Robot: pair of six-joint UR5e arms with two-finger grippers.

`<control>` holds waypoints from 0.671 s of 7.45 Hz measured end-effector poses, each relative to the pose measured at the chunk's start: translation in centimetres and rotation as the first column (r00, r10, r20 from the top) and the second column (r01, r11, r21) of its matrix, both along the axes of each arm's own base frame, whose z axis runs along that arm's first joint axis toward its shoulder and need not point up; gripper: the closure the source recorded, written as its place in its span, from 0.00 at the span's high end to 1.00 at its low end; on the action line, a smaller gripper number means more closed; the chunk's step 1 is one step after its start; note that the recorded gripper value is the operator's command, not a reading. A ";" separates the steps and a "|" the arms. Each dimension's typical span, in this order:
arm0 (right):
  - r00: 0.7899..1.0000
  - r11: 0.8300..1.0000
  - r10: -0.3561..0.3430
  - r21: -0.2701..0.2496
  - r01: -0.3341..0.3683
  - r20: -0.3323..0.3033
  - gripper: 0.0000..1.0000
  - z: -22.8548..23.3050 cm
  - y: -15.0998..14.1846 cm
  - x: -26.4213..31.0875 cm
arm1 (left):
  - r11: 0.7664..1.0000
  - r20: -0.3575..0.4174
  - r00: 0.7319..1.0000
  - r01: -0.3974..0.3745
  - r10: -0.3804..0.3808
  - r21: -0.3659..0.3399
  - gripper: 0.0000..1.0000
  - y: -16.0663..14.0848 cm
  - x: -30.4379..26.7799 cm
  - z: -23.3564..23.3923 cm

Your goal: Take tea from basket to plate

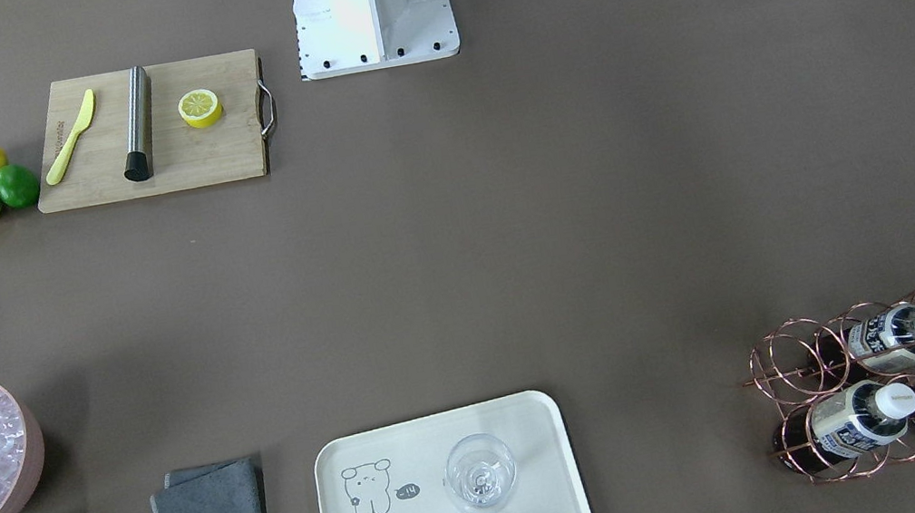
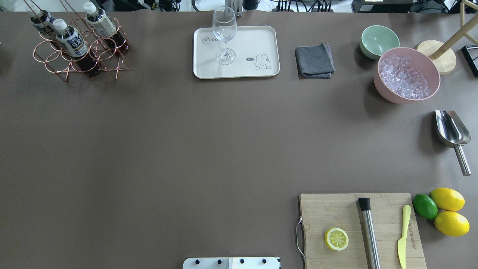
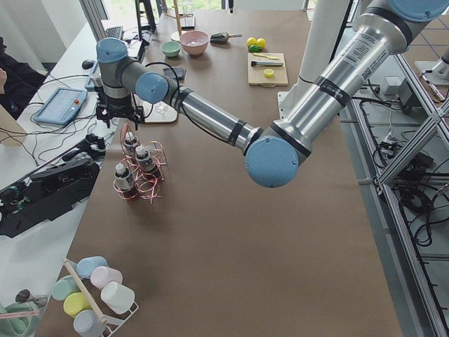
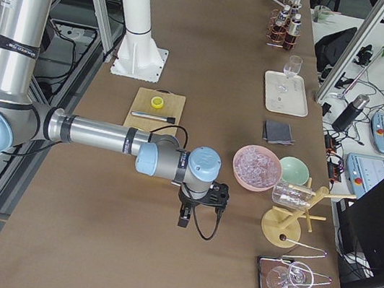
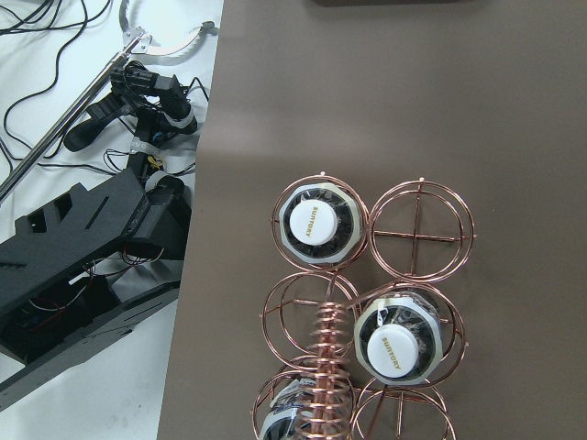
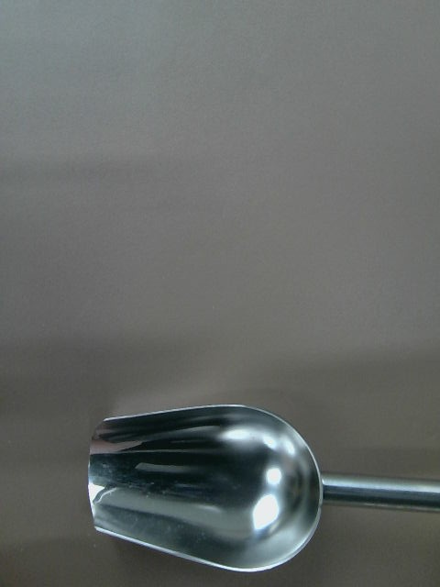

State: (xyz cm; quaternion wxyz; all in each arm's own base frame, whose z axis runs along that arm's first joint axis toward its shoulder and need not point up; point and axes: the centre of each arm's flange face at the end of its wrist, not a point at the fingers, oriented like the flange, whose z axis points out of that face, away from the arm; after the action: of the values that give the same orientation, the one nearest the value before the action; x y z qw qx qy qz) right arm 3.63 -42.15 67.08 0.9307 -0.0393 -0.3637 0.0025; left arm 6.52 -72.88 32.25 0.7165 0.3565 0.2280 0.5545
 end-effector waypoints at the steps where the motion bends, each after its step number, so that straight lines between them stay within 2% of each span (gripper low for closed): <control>1: 1.000 1.000 0.000 0.000 0.000 0.000 1.00 0.0 0.0 0.0 | 1.000 0.000 1.000 0.000 0.000 -0.003 0.98 -0.9 0.1 0.4; 3: 1.000 1.000 -0.001 0.000 0.001 0.000 1.00 0.1 0.0 0.0 | 1.000 0.000 1.000 0.000 0.000 -0.004 0.97 -2.0 0.6 1.4; 5: 1.000 1.000 -0.001 -0.003 0.001 -0.001 1.00 0.2 0.1 0.0 | 1.000 0.000 1.000 -0.005 0.005 -0.011 0.73 -2.3 1.2 2.0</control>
State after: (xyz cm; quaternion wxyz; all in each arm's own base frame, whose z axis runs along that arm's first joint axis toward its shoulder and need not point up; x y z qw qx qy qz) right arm 3.64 -42.06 67.25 0.9308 -0.0410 -0.3633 0.0026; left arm 7.69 -75.20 34.27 0.7172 0.3520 0.2321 0.5549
